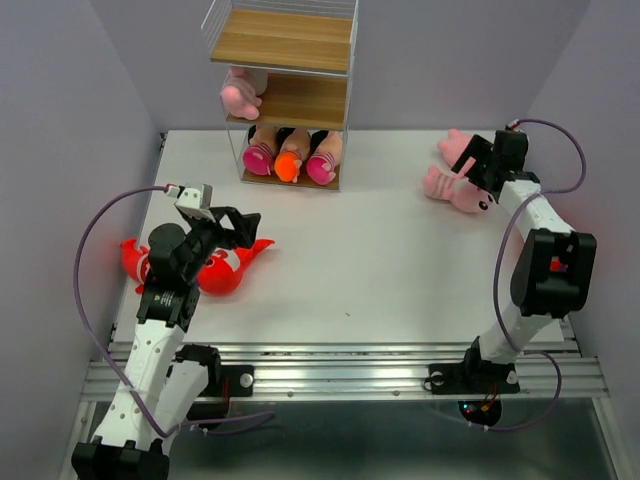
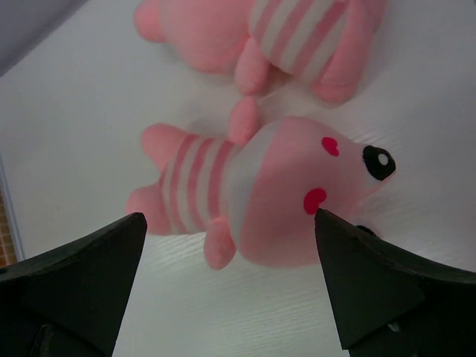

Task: Place and organize the stuffed toys onto the shelf
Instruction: Grab a stuffed toy with the right arm

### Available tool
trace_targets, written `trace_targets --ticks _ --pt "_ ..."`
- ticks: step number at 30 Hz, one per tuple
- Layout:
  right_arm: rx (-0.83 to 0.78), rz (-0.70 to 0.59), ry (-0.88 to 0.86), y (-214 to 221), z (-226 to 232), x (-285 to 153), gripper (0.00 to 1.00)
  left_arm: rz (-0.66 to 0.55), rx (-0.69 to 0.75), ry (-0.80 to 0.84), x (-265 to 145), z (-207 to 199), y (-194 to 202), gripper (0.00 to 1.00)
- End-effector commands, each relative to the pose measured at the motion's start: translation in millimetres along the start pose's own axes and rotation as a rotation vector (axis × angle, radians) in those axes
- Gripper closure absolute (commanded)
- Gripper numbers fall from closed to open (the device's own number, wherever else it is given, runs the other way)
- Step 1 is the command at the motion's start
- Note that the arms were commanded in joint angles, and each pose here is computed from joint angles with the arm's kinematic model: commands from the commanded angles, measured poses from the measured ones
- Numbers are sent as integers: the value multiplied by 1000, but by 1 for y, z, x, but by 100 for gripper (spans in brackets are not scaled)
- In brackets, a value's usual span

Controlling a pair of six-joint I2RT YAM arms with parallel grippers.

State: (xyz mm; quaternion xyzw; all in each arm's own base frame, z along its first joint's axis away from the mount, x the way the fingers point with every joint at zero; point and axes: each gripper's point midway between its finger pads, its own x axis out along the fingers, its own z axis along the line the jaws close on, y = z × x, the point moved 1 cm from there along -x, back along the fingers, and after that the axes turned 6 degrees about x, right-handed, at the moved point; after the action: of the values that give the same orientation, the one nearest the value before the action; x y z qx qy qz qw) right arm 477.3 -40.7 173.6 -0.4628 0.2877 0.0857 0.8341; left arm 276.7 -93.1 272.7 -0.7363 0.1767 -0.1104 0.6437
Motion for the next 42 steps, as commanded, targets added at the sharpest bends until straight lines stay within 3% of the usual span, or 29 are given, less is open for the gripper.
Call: trace_targets --ticks 1,8,12,15,16,18,19,21,26,28,29,32,39,42 --pt "84 -76 144 -24 -18 23 0 -38 14 -22 -2 3 -10 1" --pt "60 -22 196 -4 -32 57 7 -23 19 -38 0 6 -8 1" --pt "64 -2 252 8 -55 67 18 -29 36 38 1 -5 -10 1" --pt "81 1 211 10 -60 67 40 -54 44 156 0 -24 -13 1" --pt "88 16 214 16 -68 65 54 -48 42 212 -1 -33 -10 1" --pt "81 22 163 14 -65 58 71 -40 28 263 1 -40 -8 1" --pt "81 34 159 18 -70 55 84 -32 22 301 0 -46 -6 1" --pt "42 49 92 18 -63 46 95 -18 -8 342 2 -52 -3 1" --pt "-214 71 -228 24 -20 -13 99 -22 -124 572 -6 -87 -1 5" --pt "-326 99 -464 39 9 -47 99 12 -188 593 -5 -95 9 7" --pt "-417 78 -616 47 25 -78 99 30 -240 611 -5 -107 12 8" --pt "-533 -18 -861 53 53 -138 99 43 -388 635 -9 -142 17 6" --pt "-609 -34 -1067 90 60 -196 99 15 -820 644 -21 -198 27 3" --pt "-610 -40 -1080 96 61 -204 99 1 -896 559 -8 -203 30 2"
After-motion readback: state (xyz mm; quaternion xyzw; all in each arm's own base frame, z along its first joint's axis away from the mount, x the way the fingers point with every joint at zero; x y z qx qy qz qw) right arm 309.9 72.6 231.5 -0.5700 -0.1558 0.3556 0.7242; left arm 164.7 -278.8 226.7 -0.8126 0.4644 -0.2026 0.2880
